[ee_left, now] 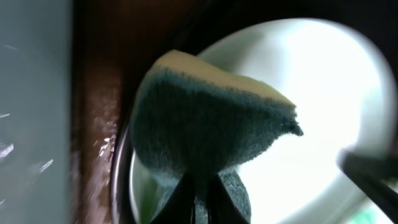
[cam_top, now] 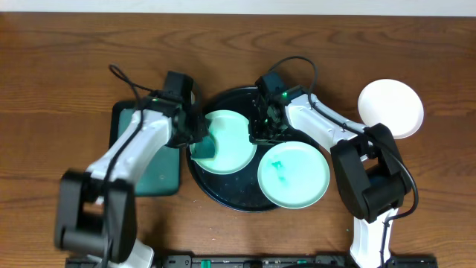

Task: Clean dirty plates on tray and stack at the side
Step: 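Scrub the pale-green plate with the sponge while the right gripper holds it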

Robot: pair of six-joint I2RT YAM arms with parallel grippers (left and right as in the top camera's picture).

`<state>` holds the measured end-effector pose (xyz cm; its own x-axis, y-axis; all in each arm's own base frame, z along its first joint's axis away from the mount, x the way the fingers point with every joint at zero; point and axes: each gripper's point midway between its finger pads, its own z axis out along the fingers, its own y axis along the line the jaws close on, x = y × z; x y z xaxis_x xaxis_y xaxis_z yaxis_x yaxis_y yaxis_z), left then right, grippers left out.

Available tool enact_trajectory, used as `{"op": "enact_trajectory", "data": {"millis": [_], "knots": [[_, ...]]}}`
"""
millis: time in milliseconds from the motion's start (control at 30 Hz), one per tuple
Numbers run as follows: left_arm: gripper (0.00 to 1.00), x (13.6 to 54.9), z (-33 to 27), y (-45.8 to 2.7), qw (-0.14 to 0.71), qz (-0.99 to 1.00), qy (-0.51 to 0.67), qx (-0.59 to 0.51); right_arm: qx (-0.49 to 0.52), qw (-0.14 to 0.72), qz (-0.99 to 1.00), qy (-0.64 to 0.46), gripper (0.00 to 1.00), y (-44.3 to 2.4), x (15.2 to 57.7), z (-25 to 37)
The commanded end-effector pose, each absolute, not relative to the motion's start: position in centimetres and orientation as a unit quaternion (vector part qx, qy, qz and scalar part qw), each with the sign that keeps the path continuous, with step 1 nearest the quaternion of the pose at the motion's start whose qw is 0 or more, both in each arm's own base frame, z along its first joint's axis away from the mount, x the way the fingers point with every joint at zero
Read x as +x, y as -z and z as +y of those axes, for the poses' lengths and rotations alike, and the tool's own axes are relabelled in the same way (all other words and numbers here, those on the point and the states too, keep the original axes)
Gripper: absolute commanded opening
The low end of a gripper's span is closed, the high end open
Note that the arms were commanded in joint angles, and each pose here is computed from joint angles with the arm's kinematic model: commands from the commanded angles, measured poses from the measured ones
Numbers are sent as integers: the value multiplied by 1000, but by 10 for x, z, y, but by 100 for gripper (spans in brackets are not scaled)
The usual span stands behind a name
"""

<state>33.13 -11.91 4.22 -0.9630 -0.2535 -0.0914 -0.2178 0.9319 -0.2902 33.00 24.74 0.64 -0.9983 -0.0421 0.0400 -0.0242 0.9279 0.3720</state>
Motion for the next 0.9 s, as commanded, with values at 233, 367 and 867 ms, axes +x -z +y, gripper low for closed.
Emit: {"op": "enact_trajectory", "data": {"millis": [233,367,867], "knots": [[7,300,-189,15,-72,968,222,-95,13,27,-983,182,1,-5,327,246],[7,286,-239,4,-78,956,280,-37,13,27,-983,182,1,-5,327,246],[7,306,-247,11,-15,968,246,-41,16,33,-983,179,1,-4,324,244]]}}
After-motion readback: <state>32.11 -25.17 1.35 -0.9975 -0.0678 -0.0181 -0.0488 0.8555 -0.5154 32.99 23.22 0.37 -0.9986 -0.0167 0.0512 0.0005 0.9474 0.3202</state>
